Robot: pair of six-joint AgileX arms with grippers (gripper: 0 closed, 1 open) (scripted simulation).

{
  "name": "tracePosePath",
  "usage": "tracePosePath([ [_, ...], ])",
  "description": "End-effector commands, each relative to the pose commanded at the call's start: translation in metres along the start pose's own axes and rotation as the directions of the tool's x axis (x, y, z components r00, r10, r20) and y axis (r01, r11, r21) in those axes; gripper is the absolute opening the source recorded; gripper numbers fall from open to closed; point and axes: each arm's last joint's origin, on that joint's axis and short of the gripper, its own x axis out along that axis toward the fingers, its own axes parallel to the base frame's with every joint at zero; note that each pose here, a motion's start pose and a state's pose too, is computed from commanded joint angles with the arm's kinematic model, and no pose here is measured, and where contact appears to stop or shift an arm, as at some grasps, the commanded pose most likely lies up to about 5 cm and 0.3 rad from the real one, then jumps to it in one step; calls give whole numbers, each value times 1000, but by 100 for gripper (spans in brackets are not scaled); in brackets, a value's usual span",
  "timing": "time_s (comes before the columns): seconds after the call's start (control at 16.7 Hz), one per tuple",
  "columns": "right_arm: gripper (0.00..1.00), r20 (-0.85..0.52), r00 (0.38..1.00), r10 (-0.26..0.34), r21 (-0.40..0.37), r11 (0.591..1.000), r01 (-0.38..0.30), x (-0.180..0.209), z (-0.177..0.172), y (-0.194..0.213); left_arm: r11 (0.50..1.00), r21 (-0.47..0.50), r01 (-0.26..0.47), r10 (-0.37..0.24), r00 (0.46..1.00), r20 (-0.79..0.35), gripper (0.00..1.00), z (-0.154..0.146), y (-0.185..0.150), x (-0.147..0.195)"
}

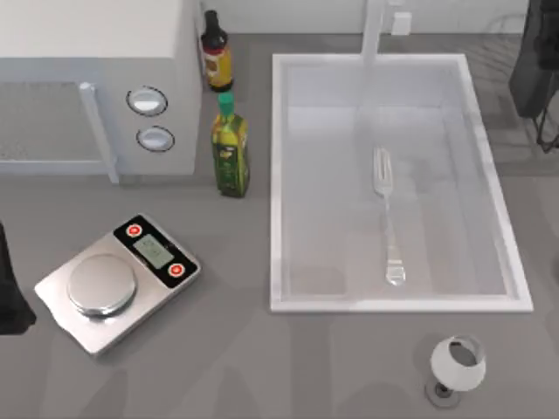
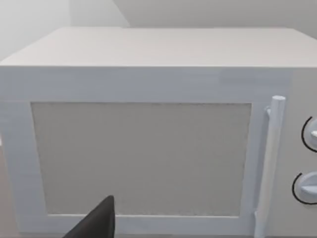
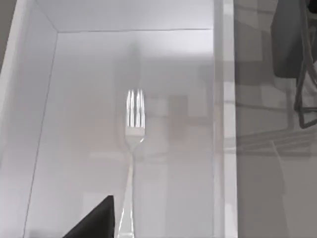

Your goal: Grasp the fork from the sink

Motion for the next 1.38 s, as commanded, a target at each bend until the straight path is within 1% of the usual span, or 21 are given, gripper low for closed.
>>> tracePosePath([
  [0.18, 100, -188, 982, -11, 8, 1000, 13, 56, 37, 25, 1000, 0, 0, 0, 1000, 0, 100, 0, 0, 0],
  [0.36, 100, -357, 933, -33, 7, 999, 38, 121, 53, 49, 1000, 0, 0, 0, 1000, 0, 100, 0, 0, 0],
  [0.6, 100, -530, 845, -72, -8, 997, 79, 199, 44, 76, 1000, 0, 0, 0, 1000, 0, 100, 0, 0, 0],
  [0.78, 100, -615, 782, -98, -24, 994, 106, 241, 27, 89, 1000, 0, 0, 0, 1000, 0, 100, 0, 0, 0],
  [0.9, 100, -650, 751, -112, -33, 992, 119, 259, 16, 94, 1000, 0, 0, 0, 1000, 0, 100, 0, 0, 0],
  [1.02, 100, -667, 735, -119, -38, 991, 126, 268, 11, 96, 1000, 0, 0, 0, 1000, 0, 100, 0, 0, 0],
  [1.38, 100, -671, 731, -120, -35, 991, 131, 271, 10, 94, 1000, 0, 0, 0, 1000, 0, 100, 0, 0, 0],
])
